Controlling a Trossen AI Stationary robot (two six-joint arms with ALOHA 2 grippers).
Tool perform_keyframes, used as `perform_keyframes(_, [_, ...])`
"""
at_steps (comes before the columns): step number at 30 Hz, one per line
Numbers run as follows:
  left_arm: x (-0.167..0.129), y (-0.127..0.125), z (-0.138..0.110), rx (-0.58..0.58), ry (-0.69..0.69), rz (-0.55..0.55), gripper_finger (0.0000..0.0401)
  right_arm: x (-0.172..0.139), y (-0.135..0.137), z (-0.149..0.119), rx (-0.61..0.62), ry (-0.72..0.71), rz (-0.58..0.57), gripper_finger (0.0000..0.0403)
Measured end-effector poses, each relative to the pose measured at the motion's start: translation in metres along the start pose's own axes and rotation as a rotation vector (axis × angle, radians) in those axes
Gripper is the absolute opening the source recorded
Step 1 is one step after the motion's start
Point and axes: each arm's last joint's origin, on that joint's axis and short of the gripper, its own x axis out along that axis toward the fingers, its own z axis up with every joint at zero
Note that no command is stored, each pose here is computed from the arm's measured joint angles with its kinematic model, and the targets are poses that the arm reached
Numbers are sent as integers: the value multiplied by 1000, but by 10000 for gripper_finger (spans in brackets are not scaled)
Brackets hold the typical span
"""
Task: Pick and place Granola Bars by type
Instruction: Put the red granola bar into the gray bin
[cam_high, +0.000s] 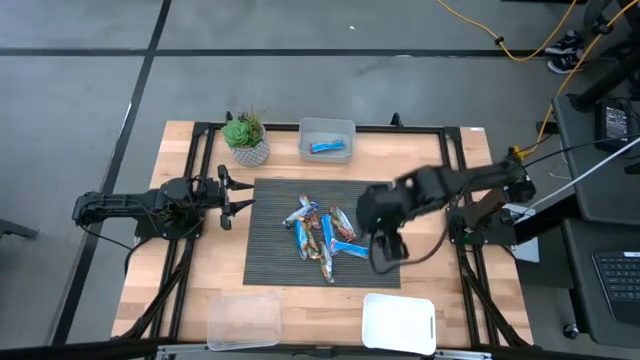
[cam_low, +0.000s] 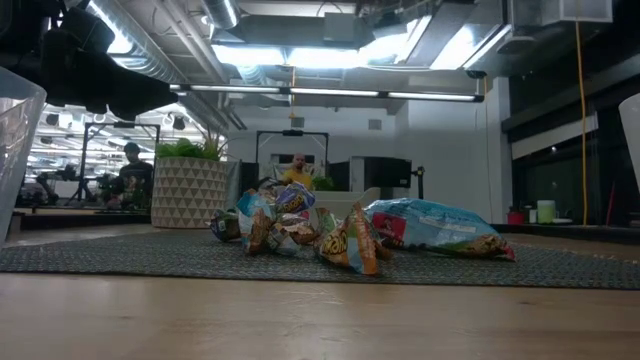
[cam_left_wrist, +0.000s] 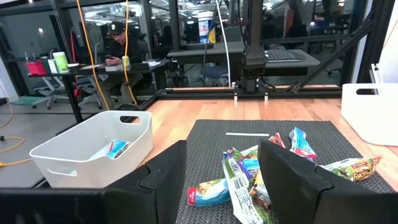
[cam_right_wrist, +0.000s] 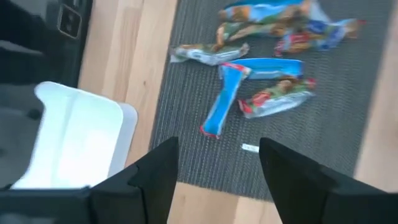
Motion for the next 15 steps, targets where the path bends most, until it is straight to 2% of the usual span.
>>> perform_keyframes(7, [0, 0, 0, 0, 0, 0, 189, 62, 3, -16, -3, 23, 40, 225])
perform_keyframes(15, [0, 0, 0, 0, 0, 0, 189, 89, 0, -21, 95, -2, 40, 225])
